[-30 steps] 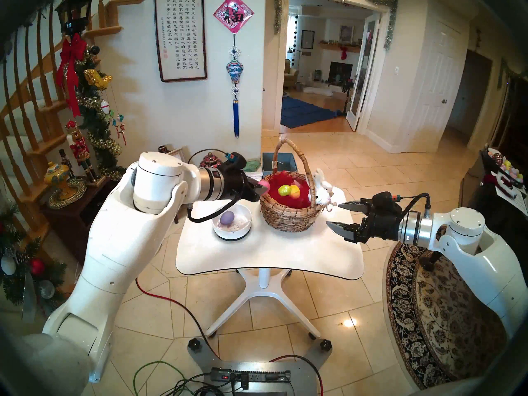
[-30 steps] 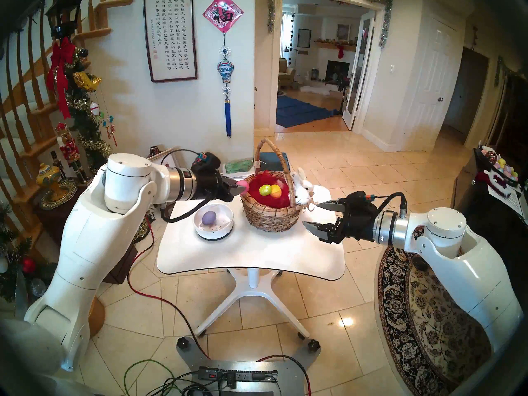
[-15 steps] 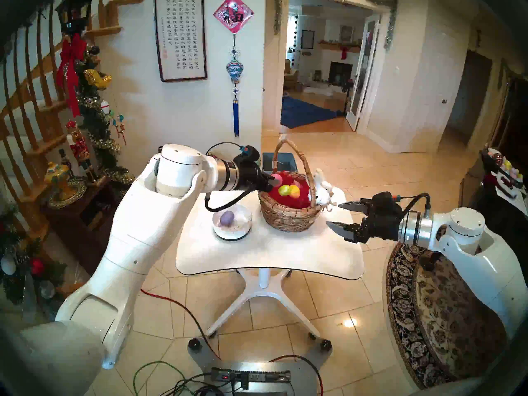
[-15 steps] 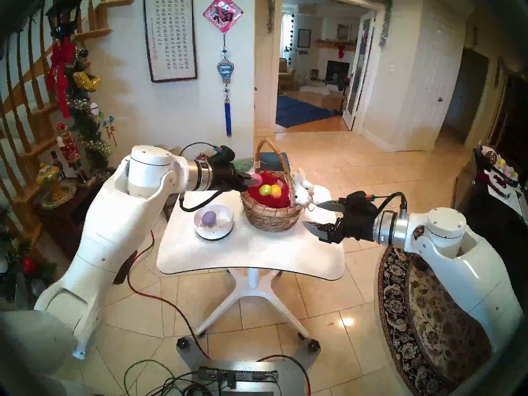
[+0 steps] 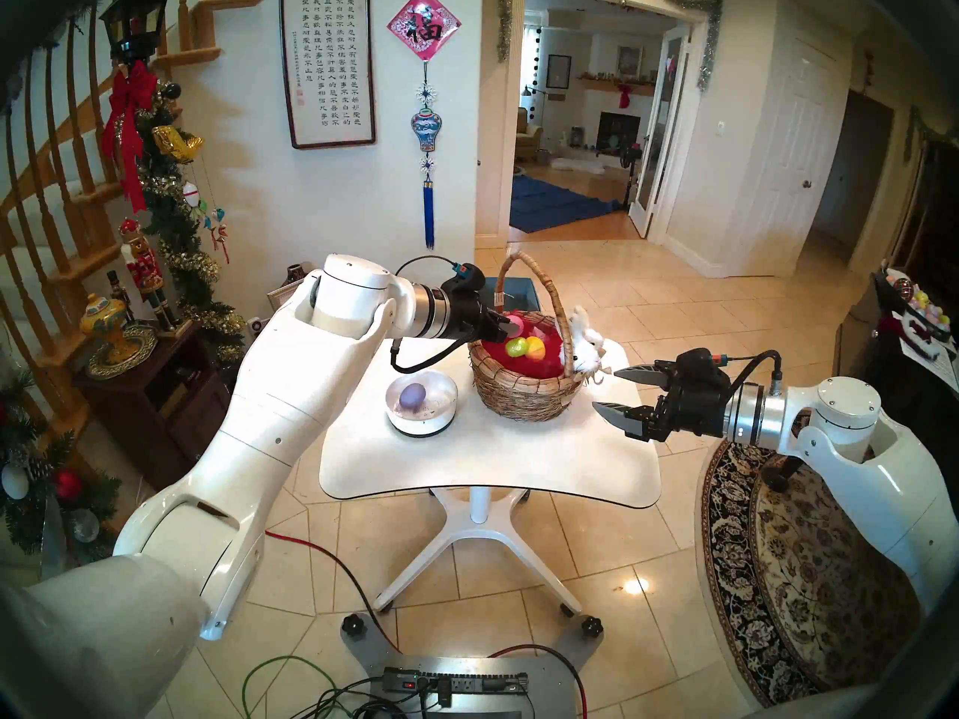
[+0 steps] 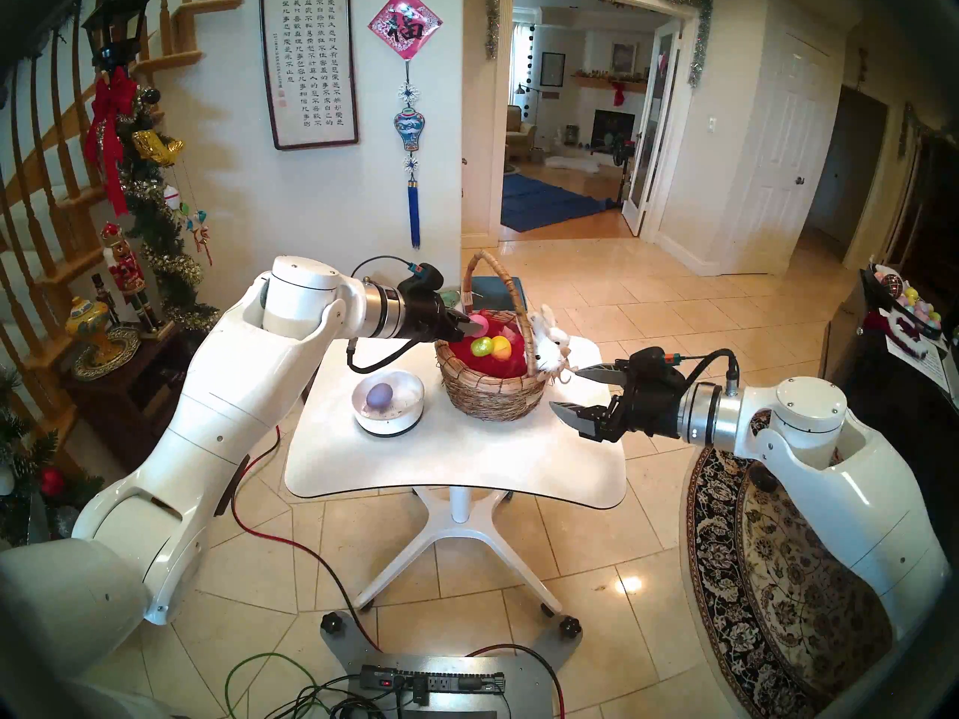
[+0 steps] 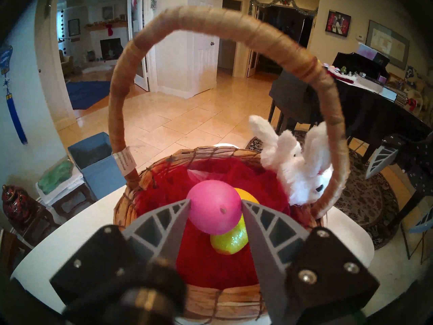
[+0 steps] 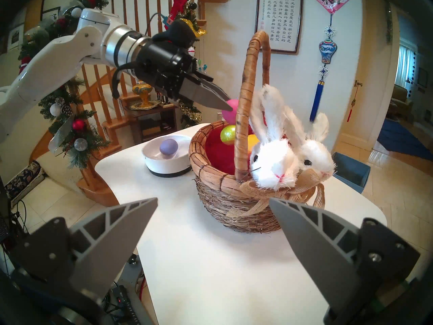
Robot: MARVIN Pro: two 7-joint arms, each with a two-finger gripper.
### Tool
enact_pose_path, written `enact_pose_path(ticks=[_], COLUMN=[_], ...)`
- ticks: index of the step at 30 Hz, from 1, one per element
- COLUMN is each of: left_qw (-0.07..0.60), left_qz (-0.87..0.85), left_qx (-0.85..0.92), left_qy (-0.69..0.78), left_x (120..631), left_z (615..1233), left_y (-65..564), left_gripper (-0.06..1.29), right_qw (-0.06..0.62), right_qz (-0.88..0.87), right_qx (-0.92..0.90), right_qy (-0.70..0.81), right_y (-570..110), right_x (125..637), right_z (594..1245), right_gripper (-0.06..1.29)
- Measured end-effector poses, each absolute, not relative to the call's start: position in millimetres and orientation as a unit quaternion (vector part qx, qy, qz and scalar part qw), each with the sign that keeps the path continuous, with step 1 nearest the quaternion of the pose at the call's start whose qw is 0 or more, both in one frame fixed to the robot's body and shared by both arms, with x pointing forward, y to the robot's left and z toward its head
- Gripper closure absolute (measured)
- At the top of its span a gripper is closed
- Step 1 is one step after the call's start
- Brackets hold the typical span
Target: Put easter egg into basket
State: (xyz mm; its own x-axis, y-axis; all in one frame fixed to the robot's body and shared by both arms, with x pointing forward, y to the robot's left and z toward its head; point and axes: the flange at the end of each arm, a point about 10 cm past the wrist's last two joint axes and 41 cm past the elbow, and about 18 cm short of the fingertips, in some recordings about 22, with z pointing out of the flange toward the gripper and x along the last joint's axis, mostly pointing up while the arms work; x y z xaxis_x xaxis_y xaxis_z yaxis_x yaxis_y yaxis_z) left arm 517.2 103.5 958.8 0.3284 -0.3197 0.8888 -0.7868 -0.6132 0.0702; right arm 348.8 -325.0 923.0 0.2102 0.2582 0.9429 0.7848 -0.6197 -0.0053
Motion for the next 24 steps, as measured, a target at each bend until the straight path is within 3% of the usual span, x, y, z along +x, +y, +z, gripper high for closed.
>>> enact_pose_path(ticks=[24], left_qw=[0.262], left_qz=[0.462], left_qx=[0.761], left_qy=[-0.371], left_x=[530.5], left_z=[950.8], left_y=[96.6], left_gripper=[0.56], right_qw=[0.254], right_qz=[-0.519], right_qx=[-0.735], right_qy=[-0.355], right_y=[-325.1], right_x=[348.8], right_z=[923.1], right_gripper=[-0.01])
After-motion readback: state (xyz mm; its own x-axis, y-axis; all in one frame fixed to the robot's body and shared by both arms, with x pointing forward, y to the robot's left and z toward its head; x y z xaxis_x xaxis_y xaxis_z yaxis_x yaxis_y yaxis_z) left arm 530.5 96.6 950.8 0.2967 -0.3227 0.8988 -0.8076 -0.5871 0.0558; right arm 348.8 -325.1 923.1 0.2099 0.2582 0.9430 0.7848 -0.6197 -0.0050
